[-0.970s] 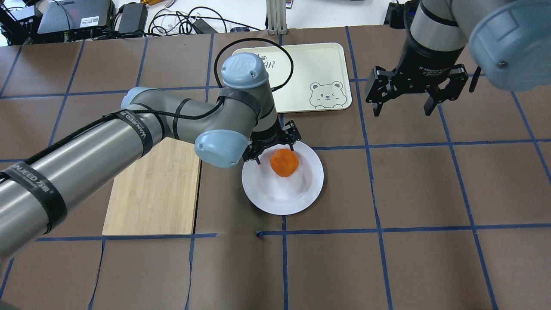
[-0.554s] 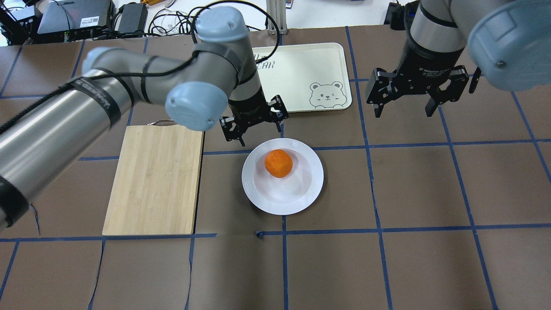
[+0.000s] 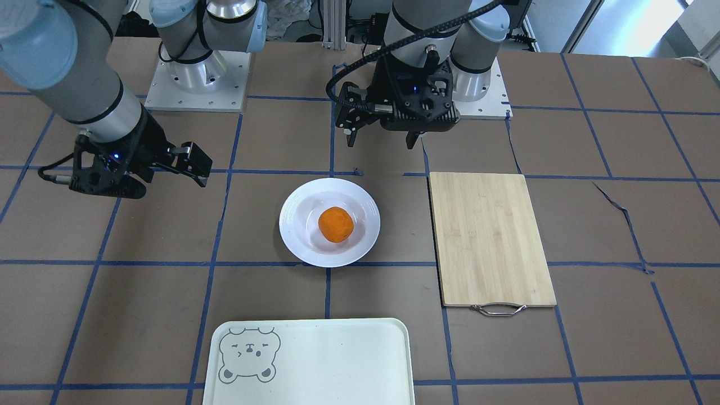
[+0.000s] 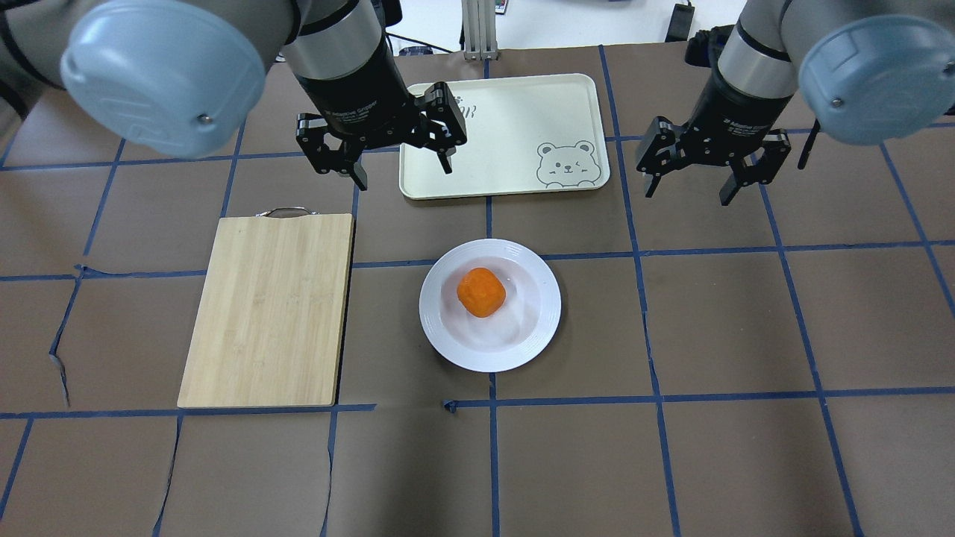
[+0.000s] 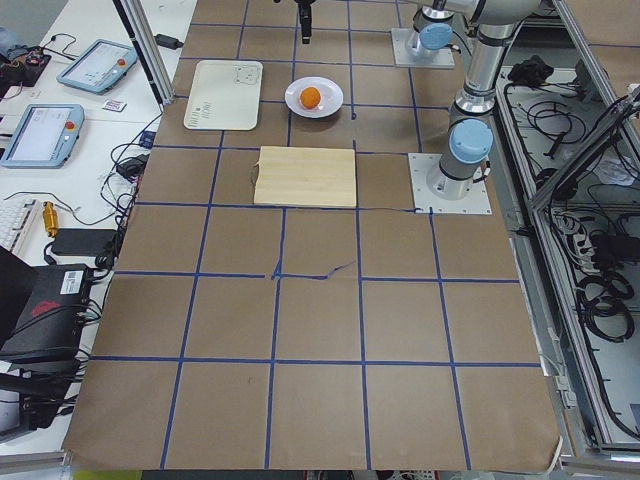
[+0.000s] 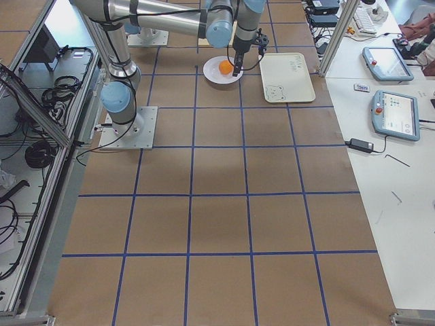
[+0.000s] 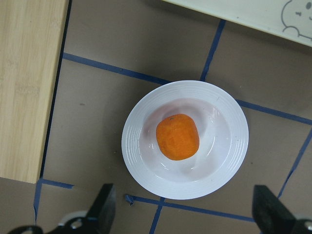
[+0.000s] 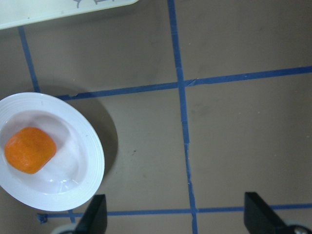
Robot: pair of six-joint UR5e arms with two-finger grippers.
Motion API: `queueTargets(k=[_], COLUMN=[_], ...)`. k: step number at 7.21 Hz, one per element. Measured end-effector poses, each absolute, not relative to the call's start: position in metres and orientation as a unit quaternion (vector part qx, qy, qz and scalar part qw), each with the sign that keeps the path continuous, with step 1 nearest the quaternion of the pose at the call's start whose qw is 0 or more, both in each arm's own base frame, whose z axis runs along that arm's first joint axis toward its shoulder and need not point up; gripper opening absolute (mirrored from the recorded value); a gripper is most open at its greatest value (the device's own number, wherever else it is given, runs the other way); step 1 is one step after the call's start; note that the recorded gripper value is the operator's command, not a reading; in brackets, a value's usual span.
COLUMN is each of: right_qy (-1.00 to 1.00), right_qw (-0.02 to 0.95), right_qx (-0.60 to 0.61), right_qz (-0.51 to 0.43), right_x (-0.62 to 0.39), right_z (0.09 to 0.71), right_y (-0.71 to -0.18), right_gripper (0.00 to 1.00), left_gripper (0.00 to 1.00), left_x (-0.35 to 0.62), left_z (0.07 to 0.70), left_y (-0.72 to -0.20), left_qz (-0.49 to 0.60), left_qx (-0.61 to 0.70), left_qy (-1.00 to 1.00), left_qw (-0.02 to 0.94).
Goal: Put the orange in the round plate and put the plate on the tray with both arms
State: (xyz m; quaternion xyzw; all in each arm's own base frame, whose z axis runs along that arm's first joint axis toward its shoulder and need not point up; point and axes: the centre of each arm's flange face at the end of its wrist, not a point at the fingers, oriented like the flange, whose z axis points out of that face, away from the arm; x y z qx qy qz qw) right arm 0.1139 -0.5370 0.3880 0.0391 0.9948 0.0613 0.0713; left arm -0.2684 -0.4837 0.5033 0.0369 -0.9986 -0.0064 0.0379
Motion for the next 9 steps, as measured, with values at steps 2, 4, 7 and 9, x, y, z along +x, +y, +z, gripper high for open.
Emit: queueTargets(k=[2, 4, 7, 9], right_qy=[0.992, 0.985, 0.97, 0.963], right_qw=[0.103, 0.153, 0.237, 0.263], right_qx=[-0.027, -0.058, -0.059, -0.062], right_qz=[0.065, 0.052, 0.022, 0.005], right_x=[0.117, 0.126, 0.145, 0.154], right_z=[0.318, 0.265, 0.21, 0.18], right_y=[-0.552, -0.556, -0.54, -0.523], right_gripper=[1.0, 1.0, 1.0, 0.89], left_gripper=[1.0, 1.0, 1.0, 1.0], left_x=[-0.248, -0.2, -0.146, -0.143], left_z=[0.503, 0.511, 0.519, 0.517], left_y=[-0.477, -0.487, -0.495, -0.495], left_qz=[0.007, 0.016, 0.021, 0.019], left_qx=[0.021, 0.008, 0.005, 0.007], left_qy=[-1.0, -1.0, -1.0, -1.0], left_qw=[-0.004, -0.011, -0.013, -0.01])
